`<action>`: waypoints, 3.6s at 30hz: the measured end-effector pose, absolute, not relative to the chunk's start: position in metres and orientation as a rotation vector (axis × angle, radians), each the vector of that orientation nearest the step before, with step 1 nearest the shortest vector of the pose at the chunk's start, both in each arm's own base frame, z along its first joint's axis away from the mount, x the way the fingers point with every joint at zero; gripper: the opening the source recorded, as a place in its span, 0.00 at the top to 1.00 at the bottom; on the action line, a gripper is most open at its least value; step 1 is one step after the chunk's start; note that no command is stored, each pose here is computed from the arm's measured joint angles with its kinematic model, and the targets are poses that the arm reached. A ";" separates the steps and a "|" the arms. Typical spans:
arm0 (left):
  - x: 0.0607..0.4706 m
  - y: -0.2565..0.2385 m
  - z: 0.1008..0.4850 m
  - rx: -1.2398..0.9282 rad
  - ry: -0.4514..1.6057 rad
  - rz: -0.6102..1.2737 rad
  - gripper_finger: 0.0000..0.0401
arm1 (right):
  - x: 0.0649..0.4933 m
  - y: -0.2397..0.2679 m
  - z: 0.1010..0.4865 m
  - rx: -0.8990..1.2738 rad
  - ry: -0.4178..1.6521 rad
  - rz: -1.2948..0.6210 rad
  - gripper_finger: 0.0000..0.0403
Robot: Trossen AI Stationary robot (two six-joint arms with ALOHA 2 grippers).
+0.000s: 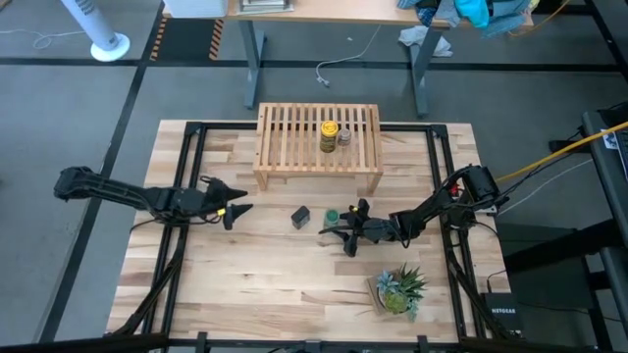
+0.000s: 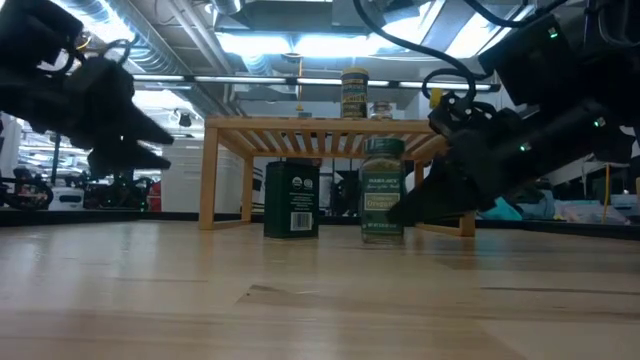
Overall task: Shelf spices
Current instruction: Remove the green seasoning bottle from the shelf, then remove the small brown seasoning bottle from the shelf
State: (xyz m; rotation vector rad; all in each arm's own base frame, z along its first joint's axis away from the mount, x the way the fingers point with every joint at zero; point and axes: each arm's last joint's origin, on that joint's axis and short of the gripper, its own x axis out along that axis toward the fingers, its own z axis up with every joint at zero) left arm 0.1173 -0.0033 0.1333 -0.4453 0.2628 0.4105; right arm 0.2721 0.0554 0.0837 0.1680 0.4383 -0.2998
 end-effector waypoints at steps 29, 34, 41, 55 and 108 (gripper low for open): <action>0.156 -0.028 0.165 -0.290 0.106 0.227 0.31 | 0.270 0.056 0.125 0.158 0.344 -0.232 0.37; 0.159 -0.029 0.171 -0.257 0.093 0.221 0.31 | 0.259 0.052 0.144 0.099 0.371 -0.289 0.37; 0.159 -0.029 0.170 -0.259 0.099 0.223 0.31 | 0.245 0.045 0.174 0.019 0.324 -0.384 0.37; 0.159 -0.029 0.170 -0.225 0.101 0.221 0.31 | 0.223 0.025 0.223 -0.244 0.198 -0.641 0.37; 0.158 -0.029 0.169 -0.227 0.109 0.224 0.31 | 0.209 -0.125 0.220 -0.130 0.116 -0.392 0.37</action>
